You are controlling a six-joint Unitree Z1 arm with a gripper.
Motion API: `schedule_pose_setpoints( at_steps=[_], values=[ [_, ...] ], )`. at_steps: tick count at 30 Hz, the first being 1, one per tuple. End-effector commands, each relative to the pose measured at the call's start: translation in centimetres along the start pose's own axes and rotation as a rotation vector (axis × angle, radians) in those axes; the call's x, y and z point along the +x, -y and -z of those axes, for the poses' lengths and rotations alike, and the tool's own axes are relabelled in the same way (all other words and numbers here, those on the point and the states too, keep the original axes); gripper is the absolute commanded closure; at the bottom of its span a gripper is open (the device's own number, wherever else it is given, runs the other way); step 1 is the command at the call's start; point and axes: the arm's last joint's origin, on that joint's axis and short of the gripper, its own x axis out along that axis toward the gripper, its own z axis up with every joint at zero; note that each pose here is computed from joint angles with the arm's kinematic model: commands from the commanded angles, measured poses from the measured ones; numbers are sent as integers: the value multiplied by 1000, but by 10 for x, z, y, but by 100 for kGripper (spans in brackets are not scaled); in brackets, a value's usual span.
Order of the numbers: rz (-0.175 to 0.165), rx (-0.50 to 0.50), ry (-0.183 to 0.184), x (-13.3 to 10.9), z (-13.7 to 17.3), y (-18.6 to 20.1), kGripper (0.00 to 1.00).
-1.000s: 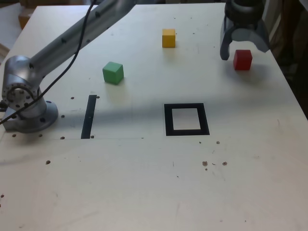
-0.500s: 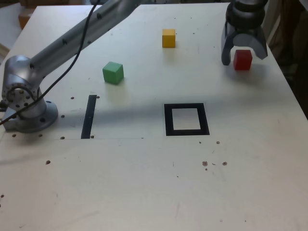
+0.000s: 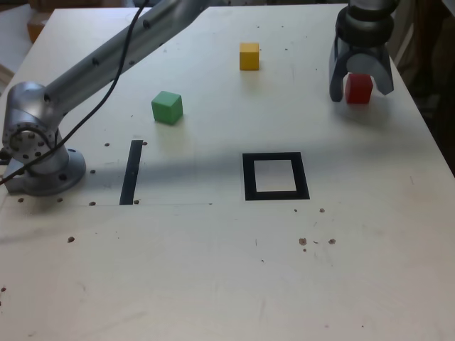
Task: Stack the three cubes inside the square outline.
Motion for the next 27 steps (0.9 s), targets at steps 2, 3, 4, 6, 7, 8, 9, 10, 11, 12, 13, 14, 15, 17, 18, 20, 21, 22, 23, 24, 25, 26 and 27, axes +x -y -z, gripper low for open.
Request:
schedule_pose_setpoints(
  at_steps=[2, 3, 4, 6, 7, 8, 9, 10, 11, 12, 13, 14, 15, 17, 18, 20, 21, 22, 23, 24, 25, 26, 27],
  values=[
    [-4, -5, 6, 3, -2, 0, 33],
    [-8, -7, 9, 3, -3, 0, 35],
    [-13, -10, 12, 3, -3, 0, 37],
    [-21, -16, 14, 4, -4, 0, 40],
    [-26, -19, 14, 4, -5, 0, 42],
    [-29, -22, 14, 5, -5, 0, 44],
    [-32, -27, 15, 6, -5, 0, 47],
    [-32, -30, 18, 7, -6, 0, 49],
    [-32, -33, 21, 7, -6, 0, 51],
    [-30, -35, 26, 7, -6, 0, 52],
    [-27, -36, 31, 6, -6, 0, 53],
    [-22, -36, 36, 6, -7, 1, 54],
    [-18, -36, 40, 5, -7, 1, 54],
    [-11, -34, 44, 5, -7, 1, 55],
    [-8, -31, 44, 5, -7, 2, 56],
    [-6, -22, 44, 5, -7, 3, 56],
    [-7, -17, 44, 5, -7, 4, 56],
    [-9, -12, 45, 4, -7, 4, 56],
    [-11, -8, 48, 2, -6, 4, 56],
    [-14, -5, 51, -1, -6, 5, 56],
    [-16, -4, 55, -5, -5, 5, 56],
    [-19, -4, 59, -9, -3, 5, 56],
    [-22, -4, 63, -15, -2, 4, 56]
  ],
)
